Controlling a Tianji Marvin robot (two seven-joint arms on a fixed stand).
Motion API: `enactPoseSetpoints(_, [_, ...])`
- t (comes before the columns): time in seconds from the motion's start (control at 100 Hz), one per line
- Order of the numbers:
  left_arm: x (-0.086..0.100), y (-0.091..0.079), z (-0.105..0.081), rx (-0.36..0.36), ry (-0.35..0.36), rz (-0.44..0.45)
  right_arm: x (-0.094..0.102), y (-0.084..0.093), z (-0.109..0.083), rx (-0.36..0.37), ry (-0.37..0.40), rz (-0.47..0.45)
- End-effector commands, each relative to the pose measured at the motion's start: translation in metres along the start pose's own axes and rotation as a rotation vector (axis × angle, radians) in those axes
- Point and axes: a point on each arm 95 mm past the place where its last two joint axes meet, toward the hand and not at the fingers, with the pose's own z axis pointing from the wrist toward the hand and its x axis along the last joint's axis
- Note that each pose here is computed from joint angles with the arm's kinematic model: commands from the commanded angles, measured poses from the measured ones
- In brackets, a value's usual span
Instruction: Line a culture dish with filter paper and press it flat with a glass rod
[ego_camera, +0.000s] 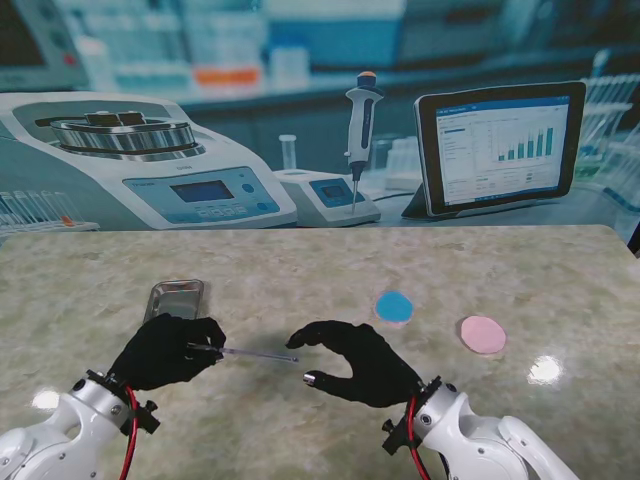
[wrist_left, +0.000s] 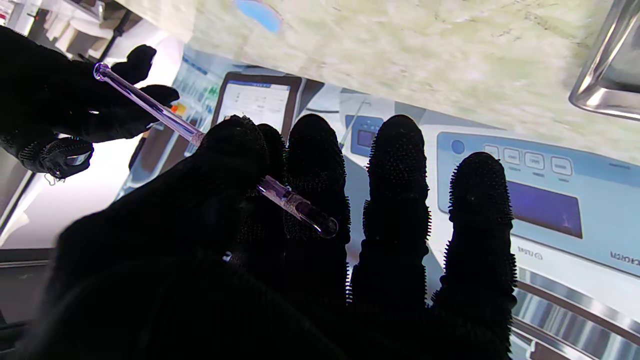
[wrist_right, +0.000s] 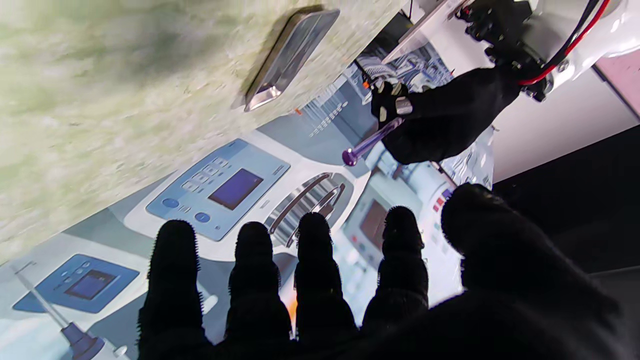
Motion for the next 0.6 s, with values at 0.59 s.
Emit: enactPoseSetpoints(0.59, [0.022, 0.002, -0.005, -0.014, 0.098, 0.002, 0.010, -0.001, 0.018, 0.126, 0.105, -0.058])
